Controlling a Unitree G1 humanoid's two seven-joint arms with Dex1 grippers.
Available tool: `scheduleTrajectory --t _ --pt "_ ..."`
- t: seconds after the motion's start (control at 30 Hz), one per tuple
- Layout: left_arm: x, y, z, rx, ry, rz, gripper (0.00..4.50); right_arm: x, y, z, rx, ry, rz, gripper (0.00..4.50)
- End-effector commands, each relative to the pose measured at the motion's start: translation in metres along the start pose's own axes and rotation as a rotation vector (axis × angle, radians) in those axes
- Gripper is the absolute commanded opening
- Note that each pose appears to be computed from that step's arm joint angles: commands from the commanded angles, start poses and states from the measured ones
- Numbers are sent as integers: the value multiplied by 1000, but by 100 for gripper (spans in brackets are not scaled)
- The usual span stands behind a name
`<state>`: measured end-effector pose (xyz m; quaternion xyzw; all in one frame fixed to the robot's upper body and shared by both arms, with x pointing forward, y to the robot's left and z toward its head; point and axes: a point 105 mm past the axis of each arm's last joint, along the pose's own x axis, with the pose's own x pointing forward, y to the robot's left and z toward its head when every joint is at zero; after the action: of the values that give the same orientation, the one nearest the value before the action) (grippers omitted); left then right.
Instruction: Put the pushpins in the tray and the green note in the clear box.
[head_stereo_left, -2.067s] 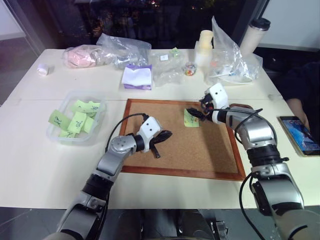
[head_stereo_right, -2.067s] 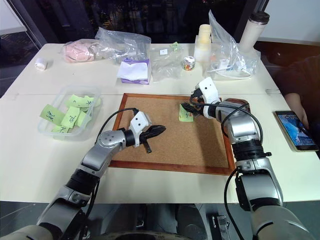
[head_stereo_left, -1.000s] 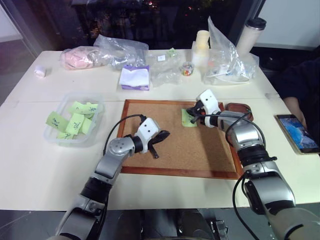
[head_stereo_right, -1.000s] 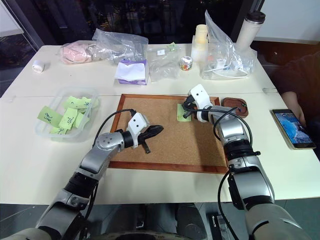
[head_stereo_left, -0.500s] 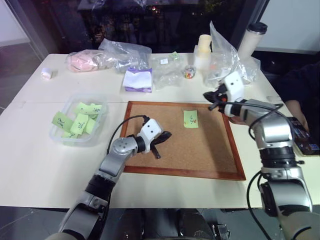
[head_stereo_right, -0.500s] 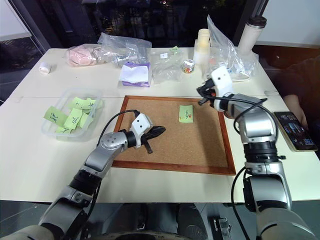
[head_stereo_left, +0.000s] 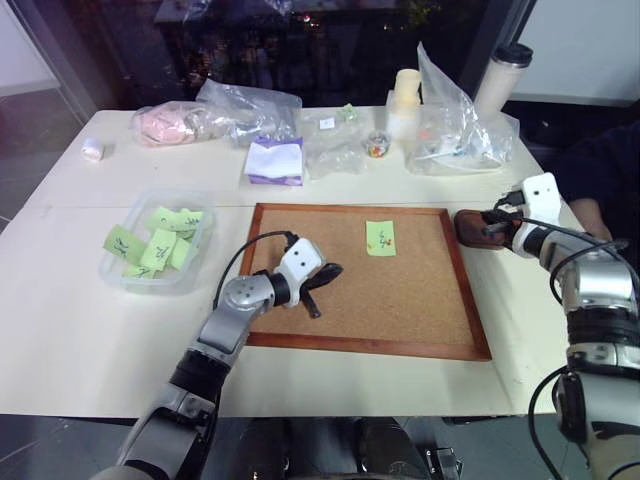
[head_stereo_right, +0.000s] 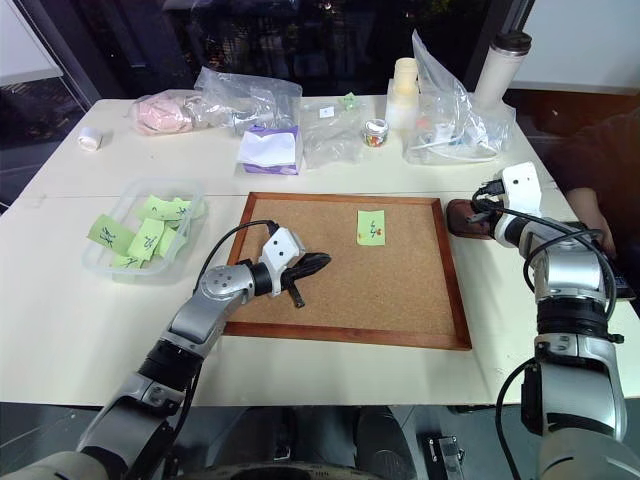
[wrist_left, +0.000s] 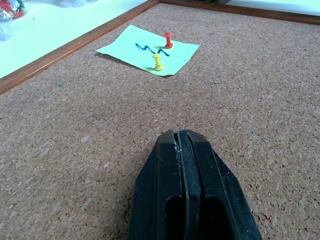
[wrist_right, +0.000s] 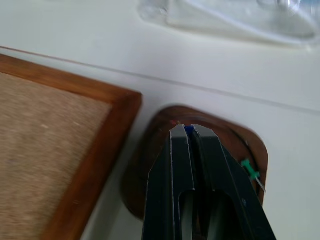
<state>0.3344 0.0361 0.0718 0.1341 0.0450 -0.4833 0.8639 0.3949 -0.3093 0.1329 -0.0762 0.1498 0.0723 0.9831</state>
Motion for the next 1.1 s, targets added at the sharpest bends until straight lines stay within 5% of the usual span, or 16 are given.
scheduleTrajectory --t 0.03,0.37,0.67,0.83,1.1 --pt "-7 -7 -44 -67 148 6 0 3 -4 4 9 -35 -18 5" --pt "-11 -5 -46 -57 156 19 0 9 2 -14 39 -15 11 5" --pt "-8 -5 -45 -57 152 15 0 0 7 12 -40 -73 33 444" --pt "-8 -6 -45 -60 150 13 0 -8 23 34 -80 -130 89 444" --pt "-8 -6 -45 -63 147 20 0 -13 103 39 -111 -149 349 421"
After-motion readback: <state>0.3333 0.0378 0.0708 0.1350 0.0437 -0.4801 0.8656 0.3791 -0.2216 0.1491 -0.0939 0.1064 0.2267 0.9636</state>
